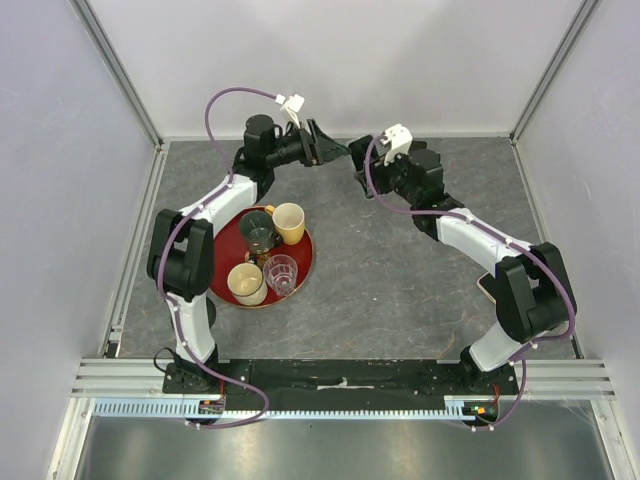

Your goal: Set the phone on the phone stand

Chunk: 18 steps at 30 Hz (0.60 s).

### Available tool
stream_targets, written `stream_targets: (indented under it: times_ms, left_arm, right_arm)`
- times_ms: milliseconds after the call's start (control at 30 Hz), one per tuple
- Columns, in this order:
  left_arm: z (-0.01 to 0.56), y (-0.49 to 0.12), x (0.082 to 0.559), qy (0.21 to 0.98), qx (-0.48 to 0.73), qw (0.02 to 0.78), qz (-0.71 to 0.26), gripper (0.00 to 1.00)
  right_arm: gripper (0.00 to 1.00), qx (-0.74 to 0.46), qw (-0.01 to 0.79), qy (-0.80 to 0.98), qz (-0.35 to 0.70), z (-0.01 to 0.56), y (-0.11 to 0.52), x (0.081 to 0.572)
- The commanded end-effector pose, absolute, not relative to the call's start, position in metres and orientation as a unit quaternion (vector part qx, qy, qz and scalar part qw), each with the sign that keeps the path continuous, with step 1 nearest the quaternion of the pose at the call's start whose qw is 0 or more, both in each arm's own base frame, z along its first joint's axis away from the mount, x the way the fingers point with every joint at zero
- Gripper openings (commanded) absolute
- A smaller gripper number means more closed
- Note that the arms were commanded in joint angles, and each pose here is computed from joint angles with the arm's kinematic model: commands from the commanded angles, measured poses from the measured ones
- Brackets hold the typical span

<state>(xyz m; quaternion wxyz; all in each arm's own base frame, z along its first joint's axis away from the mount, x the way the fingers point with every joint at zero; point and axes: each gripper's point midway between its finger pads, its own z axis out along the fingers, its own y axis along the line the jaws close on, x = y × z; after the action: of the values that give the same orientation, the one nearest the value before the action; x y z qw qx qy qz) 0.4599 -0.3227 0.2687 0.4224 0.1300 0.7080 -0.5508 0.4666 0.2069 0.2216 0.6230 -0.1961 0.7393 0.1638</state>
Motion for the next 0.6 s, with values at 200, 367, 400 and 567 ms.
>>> stream_targets:
  times_ms: [200, 367, 400, 567]
  left_arm:
    - [0.271, -0.310, 0.461, 0.685, 0.163, 0.391, -0.593, 0.76]
    - [0.274, -0.316, 0.457, 0.680, 0.171, 0.390, -0.597, 0.75]
    - [0.274, -0.318, 0.454, 0.677, 0.180, 0.388, -0.600, 0.75]
    - [0.274, -0.336, 0.439, 0.659, 0.239, 0.373, -0.608, 0.75]
  right_arm:
    - [0.00, -0.306, 0.654, 0.668, 0.183, 0.268, 0.246, 0.452]
    - [0.00, -0.312, 0.658, 0.660, 0.185, 0.276, 0.253, 0.447]
    - [0.00, -0.312, 0.657, 0.661, 0.184, 0.276, 0.254, 0.448]
    - [0.00, -0.318, 0.661, 0.654, 0.184, 0.280, 0.262, 0.444]
